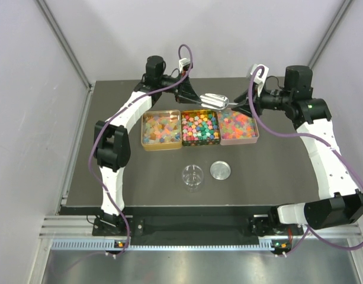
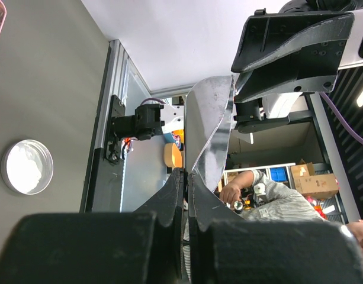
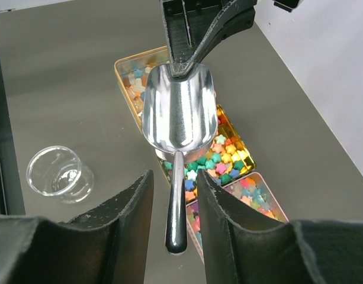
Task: Pack the candies
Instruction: Pick up the spatula from the center of the board, then scoop the fake candies from the storage box.
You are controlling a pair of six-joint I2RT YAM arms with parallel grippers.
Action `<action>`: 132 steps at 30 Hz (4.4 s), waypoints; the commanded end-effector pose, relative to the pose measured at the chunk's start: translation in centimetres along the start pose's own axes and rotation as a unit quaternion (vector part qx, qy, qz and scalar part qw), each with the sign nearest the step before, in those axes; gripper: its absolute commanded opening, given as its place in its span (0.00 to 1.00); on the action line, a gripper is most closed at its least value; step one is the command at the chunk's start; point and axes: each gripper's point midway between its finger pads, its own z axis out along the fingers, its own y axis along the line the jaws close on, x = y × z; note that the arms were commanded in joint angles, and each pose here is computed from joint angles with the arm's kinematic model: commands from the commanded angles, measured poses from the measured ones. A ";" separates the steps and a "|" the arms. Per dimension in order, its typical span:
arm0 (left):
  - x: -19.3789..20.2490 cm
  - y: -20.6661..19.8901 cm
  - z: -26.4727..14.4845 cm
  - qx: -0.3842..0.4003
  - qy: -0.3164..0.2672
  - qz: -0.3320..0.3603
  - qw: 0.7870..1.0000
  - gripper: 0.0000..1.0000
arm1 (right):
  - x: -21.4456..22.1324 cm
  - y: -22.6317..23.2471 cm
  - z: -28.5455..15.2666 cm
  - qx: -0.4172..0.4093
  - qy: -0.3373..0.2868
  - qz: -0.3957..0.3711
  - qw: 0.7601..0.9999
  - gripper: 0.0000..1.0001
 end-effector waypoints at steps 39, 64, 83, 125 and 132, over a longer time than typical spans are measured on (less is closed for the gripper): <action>0.6 -6.1 -8.0 -0.017 -0.025 0.275 0.961 0.99 | 11.4 -9.3 -8.1 0.125 0.351 -0.048 0.927 0.00; -15.7 4.6 -19.1 -0.501 -0.372 0.302 0.720 0.99 | 16.1 -6.8 -5.3 0.114 0.512 0.086 0.847 0.00; -15.5 6.3 -20.0 -0.489 -0.371 0.282 0.738 0.99 | 22.3 -7.4 -4.5 0.099 0.606 0.115 0.781 0.00; -15.3 7.5 -19.9 -0.468 -0.372 0.262 0.758 0.99 | 25.9 -3.8 -4.9 0.045 0.660 0.131 0.739 0.00; -14.7 7.6 -19.9 -0.471 -0.368 0.261 0.758 0.99 | 24.4 -4.1 -3.3 0.047 0.628 0.131 0.765 0.00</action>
